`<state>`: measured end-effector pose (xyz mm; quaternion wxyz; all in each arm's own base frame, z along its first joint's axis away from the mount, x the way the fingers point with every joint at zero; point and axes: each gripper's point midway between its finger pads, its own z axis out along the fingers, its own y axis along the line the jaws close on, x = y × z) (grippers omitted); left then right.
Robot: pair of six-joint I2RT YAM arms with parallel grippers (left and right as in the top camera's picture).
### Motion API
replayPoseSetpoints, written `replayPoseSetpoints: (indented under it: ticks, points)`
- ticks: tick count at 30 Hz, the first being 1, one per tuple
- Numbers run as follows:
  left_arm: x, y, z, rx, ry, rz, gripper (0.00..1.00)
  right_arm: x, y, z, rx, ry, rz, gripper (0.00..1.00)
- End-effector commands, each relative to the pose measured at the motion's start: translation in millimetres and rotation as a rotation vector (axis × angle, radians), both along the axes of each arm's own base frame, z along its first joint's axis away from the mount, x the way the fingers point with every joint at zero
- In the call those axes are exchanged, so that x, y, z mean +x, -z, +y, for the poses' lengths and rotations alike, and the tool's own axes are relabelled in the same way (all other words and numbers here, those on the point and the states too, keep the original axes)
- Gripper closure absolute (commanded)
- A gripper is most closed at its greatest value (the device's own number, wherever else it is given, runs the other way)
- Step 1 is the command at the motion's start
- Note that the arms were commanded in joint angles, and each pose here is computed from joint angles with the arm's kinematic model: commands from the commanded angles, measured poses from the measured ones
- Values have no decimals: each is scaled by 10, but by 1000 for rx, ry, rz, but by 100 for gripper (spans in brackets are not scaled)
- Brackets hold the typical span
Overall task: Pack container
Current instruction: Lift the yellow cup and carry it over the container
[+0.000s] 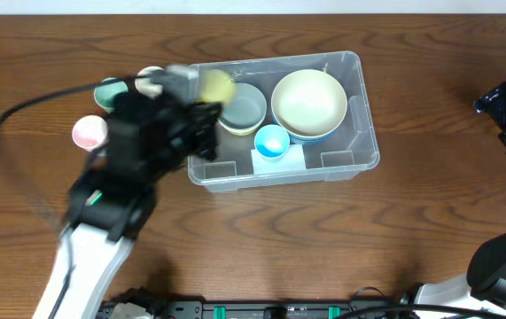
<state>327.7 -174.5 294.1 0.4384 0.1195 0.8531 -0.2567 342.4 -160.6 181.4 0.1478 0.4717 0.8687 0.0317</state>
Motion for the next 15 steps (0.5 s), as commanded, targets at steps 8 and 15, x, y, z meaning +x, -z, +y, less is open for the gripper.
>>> replayPoseSetpoints:
  ticks: [8,15]
  points:
    - [199,1230,-687,122,148,267,94,-21,-27,-32,-8,4,-4,1]
    - [143,1462,-826,152,181,313,94,-21,-27,-32,-7,4,-4,1]
